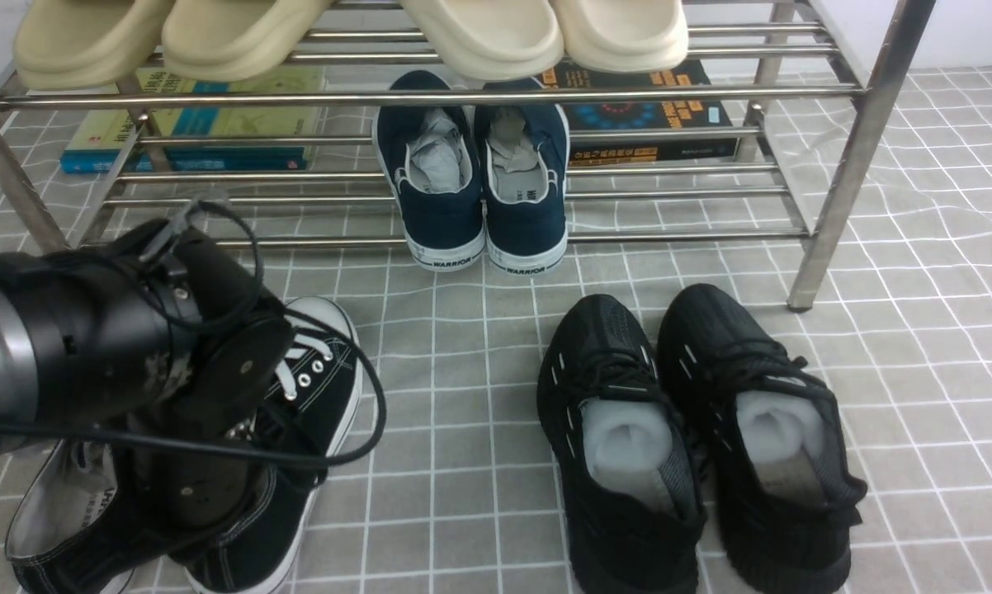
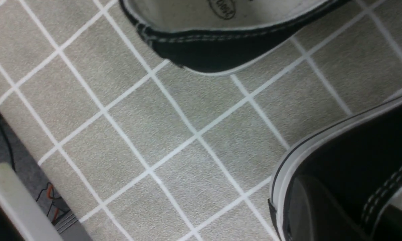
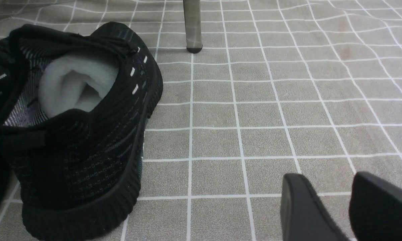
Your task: Take the shoes off the shelf with your hand from the grey coffee tablecloth.
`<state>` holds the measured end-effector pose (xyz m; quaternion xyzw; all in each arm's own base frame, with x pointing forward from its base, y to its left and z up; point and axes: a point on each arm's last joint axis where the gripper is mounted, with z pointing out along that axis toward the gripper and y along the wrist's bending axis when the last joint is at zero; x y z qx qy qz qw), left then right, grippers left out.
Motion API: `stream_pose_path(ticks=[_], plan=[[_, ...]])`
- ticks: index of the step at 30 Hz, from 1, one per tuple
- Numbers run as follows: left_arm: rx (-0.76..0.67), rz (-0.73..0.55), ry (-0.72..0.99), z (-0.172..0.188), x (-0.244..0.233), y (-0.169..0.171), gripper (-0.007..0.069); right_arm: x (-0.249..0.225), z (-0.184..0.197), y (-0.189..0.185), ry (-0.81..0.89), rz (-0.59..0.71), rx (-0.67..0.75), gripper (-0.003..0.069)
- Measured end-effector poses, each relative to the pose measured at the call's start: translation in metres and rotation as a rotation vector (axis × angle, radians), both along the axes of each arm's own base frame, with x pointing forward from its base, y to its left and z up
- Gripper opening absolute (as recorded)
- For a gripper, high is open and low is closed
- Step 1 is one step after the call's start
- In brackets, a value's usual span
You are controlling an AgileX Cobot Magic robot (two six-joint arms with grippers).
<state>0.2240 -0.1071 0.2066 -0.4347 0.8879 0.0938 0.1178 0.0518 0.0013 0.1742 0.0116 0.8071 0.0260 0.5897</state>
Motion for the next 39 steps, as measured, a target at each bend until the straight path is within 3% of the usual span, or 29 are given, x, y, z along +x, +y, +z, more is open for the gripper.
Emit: stream_pose_path(ticks=[9,14,17,21,26,28,29,30,31,34,36,39], plan=[[0.007,-0.101,0.039,-0.005,-0.003,0.001,0.0073,0.0,0.0,0.0,0.0,0.0,0.0,0.0238],[0.017,-0.151,0.058,-0.005,-0.004,0.001,0.0208,0.0,0.0,0.0,0.0,0.0,0.0,0.0238],[0.028,-0.183,0.057,-0.003,-0.002,0.002,0.0364,0.0,0.0,0.0,0.0,0.0,0.0,0.0238],[0.042,-0.311,0.071,0.011,-0.002,0.002,0.0438,0.0,0.0,0.0,0.0,0.0,-0.001,0.0238],[0.038,-0.486,0.048,0.05,-0.005,0.003,0.036,0.0,0.0,0.0,0.0,0.0,-0.001,0.0238],[0.001,-0.598,-0.019,0.079,-0.012,0.005,0.0206,0.0,0.0,0.0,0.0,0.0,0.0,0.0238],[-0.003,-0.606,-0.031,0.083,-0.014,0.006,0.0193,0.0,0.0,0.0,0.0,0.0,0.0,0.0238],[-0.02,-0.665,-0.066,0.096,-0.022,0.009,0.0093,0.0,0.0,0.0,0.0,0.0,0.0,0.0238],[-0.031,-0.705,-0.084,0.104,-0.03,0.012,0.0052,0.0,0.0,0.0,0.0,0.0,0.0,0.0238],[-0.069,-0.819,-0.157,0.126,-0.054,0.021,0.0006,0.0,0.0,0.0,0.0,0.0,-0.001,0.0238],[-0.088,-0.858,-0.184,0.132,-0.063,0.024,0.0002,0.0,0.0,0.0,0.0,0.0,-0.001,0.0238],[-0.193,-1.015,-0.265,0.131,-0.101,0.033,0.0001,0.0,0.0,0.0,0.0,0.0,-0.001,0.0238]])
